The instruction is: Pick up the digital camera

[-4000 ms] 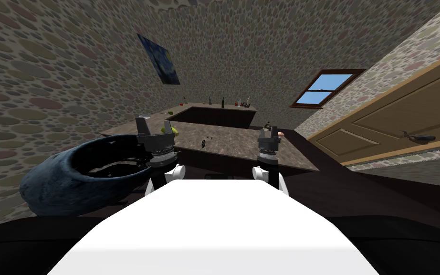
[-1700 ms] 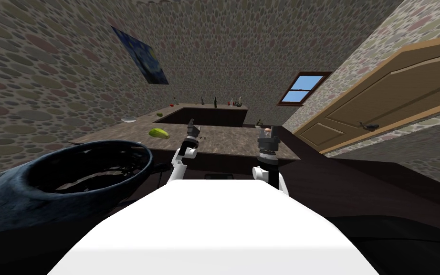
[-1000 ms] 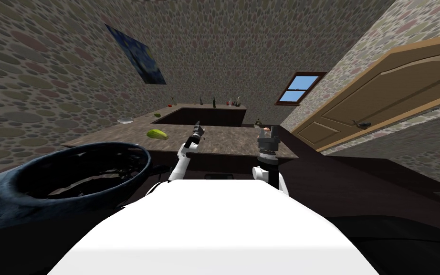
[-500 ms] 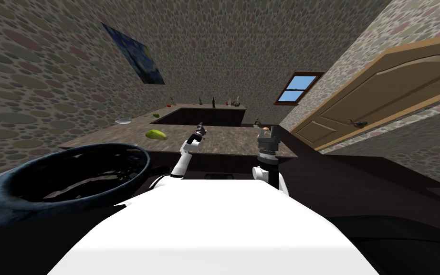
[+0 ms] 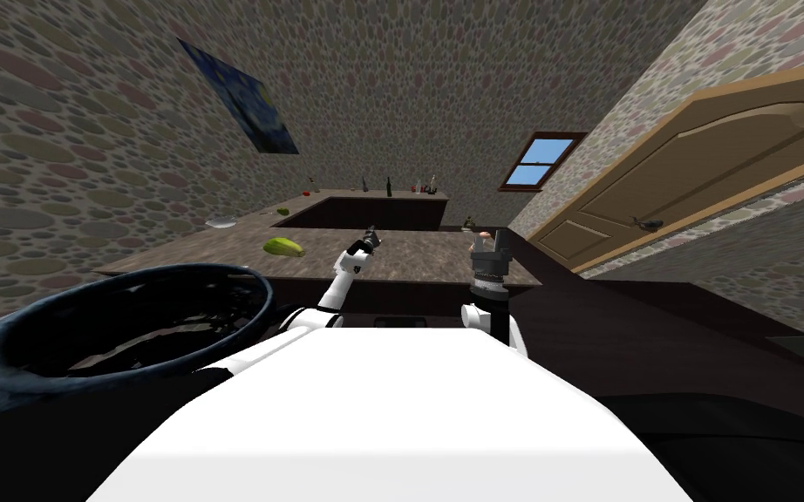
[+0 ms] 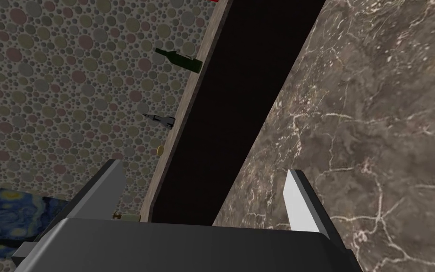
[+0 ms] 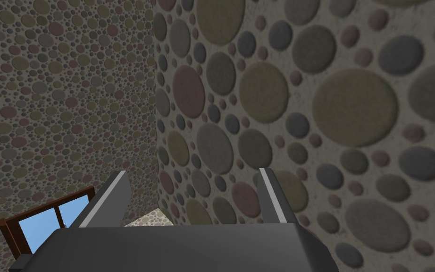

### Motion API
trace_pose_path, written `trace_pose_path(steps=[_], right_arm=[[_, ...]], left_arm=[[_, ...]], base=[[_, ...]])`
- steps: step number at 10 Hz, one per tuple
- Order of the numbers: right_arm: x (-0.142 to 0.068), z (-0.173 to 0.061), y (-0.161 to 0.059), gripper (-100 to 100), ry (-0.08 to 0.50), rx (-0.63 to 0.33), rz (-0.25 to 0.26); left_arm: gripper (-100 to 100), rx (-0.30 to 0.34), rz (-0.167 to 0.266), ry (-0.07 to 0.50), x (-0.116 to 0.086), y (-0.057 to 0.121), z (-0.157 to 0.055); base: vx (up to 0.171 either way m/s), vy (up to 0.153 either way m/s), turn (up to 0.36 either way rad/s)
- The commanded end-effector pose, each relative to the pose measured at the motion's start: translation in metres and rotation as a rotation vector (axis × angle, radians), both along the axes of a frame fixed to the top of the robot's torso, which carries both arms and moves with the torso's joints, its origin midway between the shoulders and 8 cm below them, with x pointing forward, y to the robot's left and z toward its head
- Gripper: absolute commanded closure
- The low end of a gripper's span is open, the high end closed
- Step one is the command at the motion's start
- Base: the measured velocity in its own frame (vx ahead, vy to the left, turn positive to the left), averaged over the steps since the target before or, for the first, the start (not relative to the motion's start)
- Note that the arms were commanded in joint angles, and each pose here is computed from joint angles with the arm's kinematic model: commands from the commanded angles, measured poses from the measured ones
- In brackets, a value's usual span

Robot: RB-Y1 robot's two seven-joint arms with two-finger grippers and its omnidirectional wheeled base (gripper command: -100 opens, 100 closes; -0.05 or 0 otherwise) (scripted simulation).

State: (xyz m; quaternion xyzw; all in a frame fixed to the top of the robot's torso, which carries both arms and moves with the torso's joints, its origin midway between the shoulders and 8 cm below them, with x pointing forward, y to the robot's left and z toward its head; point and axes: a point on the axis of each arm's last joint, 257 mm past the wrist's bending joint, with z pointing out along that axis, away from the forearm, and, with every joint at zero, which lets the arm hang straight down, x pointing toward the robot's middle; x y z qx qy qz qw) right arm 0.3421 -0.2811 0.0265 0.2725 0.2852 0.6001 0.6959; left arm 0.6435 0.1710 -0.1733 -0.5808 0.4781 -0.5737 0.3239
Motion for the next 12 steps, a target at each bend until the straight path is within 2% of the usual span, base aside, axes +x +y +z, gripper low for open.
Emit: trace_pose_path(steps=[1, 2, 3, 4, 5, 6, 7, 8, 9, 10, 11, 12], right_arm=[[0.000, 0.000, 0.000, 0, 0.000, 0.000, 0.000], [0.000, 0.000, 0.000, 0, 0.000, 0.000, 0.000], [0.000, 0.000, 0.000, 0, 0.000, 0.000, 0.000], [0.000, 0.000, 0.000, 0, 0.000, 0.000, 0.000], [0.000, 0.000, 0.000, 0, 0.000, 0.000, 0.000], [0.000, 0.000, 0.000, 0, 0.000, 0.000, 0.000], [0.000, 0.000, 0.000, 0, 0.000, 0.000, 0.000], [0.000, 0.000, 0.000, 0, 0.000, 0.000, 0.000], [0.000, 0.000, 0.000, 0, 0.000, 0.000, 0.000], [0.000, 0.000, 0.000, 0, 0.000, 0.000, 0.000], [0.000, 0.000, 0.000, 0, 0.000, 0.000, 0.000], [0.000, 0.000, 0.000, 0, 0.000, 0.000, 0.000]], left_arm=[[-100, -0.008, -0.009, 0.057, 0.008, -0.007, -0.008], [-100, 0.000, -0.003, 0.101, 0.007, -0.004, -0.023], [-100, -0.008, -0.009, 0.136, 0.015, -0.010, -0.026], [-100, -0.002, -0.005, 0.170, 0.013, -0.009, -0.036], [-100, -0.009, -0.011, 0.201, 0.020, -0.015, -0.036], [-100, -0.002, -0.006, 0.238, 0.017, -0.012, -0.048], [-100, -0.009, -0.010, 0.268, 0.023, -0.017, -0.048], [-100, -0.002, -0.005, 0.304, 0.020, -0.015, -0.059], [-100, -0.008, -0.009, 0.333, 0.025, -0.021, -0.057], [-100, -0.001, -0.002, 0.372, 0.022, -0.018, -0.070], [-100, -0.006, -0.003, 0.405, 0.026, -0.022, -0.070], [-100, 0.001, 0.002, 0.438, 0.021, -0.020, -0.080]], base=[[0.003, 0.016, -0.028], [0.001, 0.014, -0.022], [0.000, 0.015, -0.030], [0.003, 0.013, -0.024], [0.001, 0.018, -0.024], [0.002, 0.015, -0.022], [0.004, 0.017, -0.026], [0.005, 0.016, -0.020], [0.003, 0.024, -0.021], [0.002, 0.020, -0.018], [0.004, 0.026, -0.018], [0.004, 0.022, -0.017]])
